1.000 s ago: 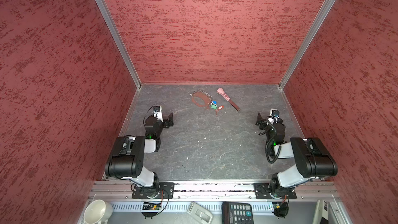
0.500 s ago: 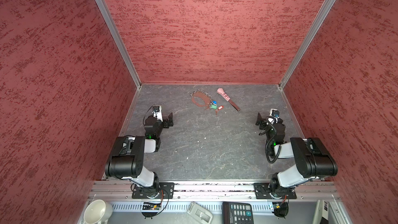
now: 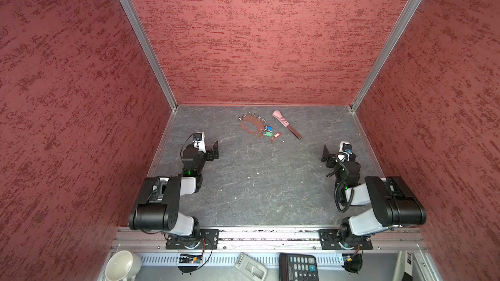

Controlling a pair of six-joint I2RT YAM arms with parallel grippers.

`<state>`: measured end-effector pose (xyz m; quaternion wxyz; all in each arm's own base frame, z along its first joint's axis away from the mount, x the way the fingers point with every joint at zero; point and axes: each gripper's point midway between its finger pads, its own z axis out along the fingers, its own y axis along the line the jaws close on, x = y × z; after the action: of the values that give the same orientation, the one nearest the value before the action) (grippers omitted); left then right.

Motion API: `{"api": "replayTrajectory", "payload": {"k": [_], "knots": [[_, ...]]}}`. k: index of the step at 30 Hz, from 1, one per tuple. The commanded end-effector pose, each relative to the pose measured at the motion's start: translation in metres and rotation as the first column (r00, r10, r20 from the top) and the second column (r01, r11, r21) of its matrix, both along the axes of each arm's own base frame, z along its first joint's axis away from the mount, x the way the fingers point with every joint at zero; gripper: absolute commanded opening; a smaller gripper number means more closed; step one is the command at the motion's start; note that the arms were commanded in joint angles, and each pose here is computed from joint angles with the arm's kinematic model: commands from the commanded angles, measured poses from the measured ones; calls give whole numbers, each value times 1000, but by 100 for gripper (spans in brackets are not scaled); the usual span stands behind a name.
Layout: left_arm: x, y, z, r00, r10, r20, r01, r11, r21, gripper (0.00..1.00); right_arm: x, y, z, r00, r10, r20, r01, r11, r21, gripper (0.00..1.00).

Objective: Put the keys on the keyring

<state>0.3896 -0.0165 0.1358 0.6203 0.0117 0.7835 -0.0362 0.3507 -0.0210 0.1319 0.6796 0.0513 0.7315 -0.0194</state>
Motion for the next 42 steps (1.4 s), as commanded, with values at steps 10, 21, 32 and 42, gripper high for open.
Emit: {"api": "replayTrajectory", "payload": {"k": [10, 21, 32, 42], "knots": [[-25, -31, 98, 998, 35, -58, -45, 982, -185, 99, -27, 22, 123, 981, 68, 184, -104, 976, 193, 99], [-10, -27, 59, 915, -96, -391, -186, 760, -623, 100, -35, 39, 98, 991, 133, -22, -98, 822, 561, 99], [50, -159, -7, 743, -177, -646, -107, 921, -375, 99, -1, 56, 33, 951, 220, -216, -55, 811, 583, 99], [113, -225, -39, 704, -185, -685, -74, 941, -330, 100, -3, 66, 25, 941, 268, -208, -93, 793, 602, 99]]}}
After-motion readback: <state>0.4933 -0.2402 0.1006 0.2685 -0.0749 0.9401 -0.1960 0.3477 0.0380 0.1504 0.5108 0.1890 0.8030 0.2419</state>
